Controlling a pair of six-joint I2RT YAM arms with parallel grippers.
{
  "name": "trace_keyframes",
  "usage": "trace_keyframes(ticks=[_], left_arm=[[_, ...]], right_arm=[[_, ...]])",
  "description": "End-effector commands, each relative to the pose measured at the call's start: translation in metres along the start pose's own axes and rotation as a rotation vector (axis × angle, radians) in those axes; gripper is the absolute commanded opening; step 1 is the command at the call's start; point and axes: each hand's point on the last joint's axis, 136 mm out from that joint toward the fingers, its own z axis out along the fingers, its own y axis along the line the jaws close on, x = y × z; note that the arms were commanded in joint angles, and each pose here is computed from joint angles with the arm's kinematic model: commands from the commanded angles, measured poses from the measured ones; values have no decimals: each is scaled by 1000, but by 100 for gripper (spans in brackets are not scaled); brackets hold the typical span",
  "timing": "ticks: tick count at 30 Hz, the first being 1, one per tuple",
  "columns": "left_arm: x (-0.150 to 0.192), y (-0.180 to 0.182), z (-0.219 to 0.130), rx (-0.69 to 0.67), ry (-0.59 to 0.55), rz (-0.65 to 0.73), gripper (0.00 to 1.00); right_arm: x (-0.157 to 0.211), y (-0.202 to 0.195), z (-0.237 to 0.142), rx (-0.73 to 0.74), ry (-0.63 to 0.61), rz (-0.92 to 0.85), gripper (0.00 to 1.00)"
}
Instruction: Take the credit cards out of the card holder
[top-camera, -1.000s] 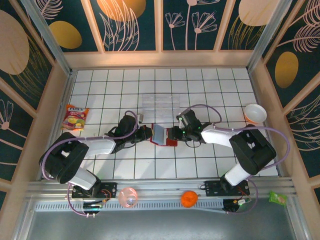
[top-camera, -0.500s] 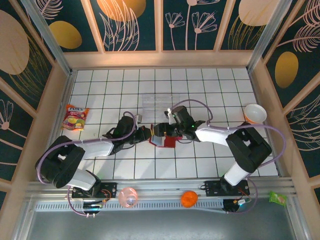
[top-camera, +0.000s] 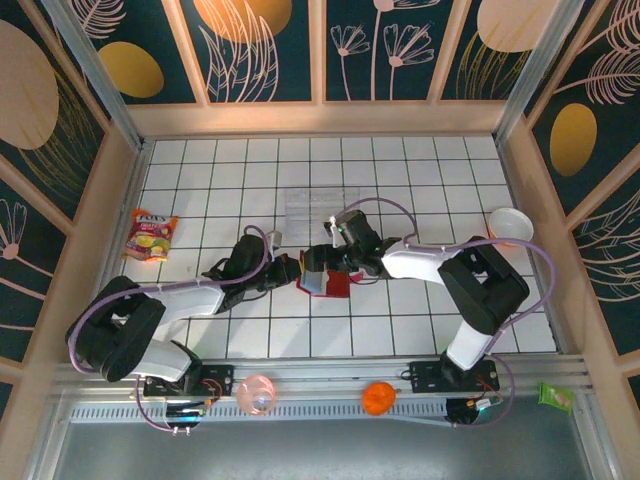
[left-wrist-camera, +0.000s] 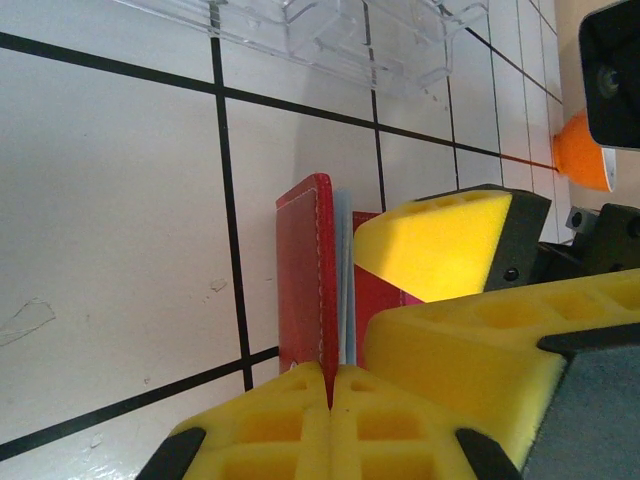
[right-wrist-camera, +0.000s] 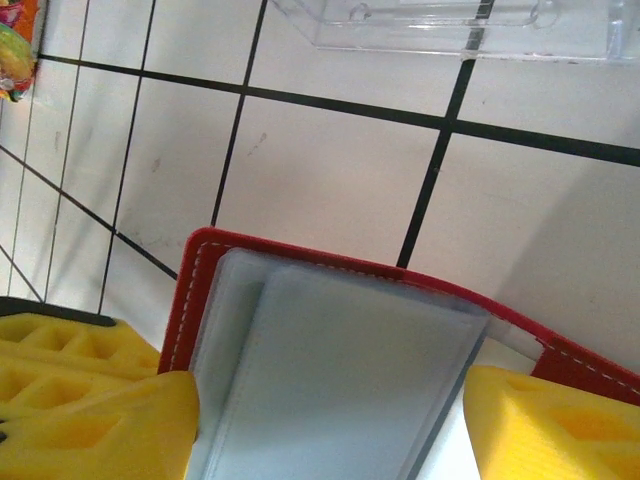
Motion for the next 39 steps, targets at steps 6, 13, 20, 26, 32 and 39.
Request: trace_keyframes(ticks=[6, 13, 20, 26, 32, 39], left_arm=[[2, -6, -4, 23, 1, -11, 0], [0, -5, -7, 6, -5, -16, 0], [4, -5, -7, 1, 22, -15, 0], [19, 6, -4, -23, 86, -34, 0], [33, 18, -6, -55, 132, -60, 0], [41, 31, -6, -89, 144, -102, 0]], right_arm=[[9, -17, 7, 90, 33, 46, 67], [24, -45, -3, 220, 43, 74, 65], [42, -74, -31, 358, 30, 99, 66], [52, -97, -55, 447, 6, 138, 69], [54, -111, -78, 500, -25, 180, 67], [10, -36, -97, 217, -150, 77, 49]])
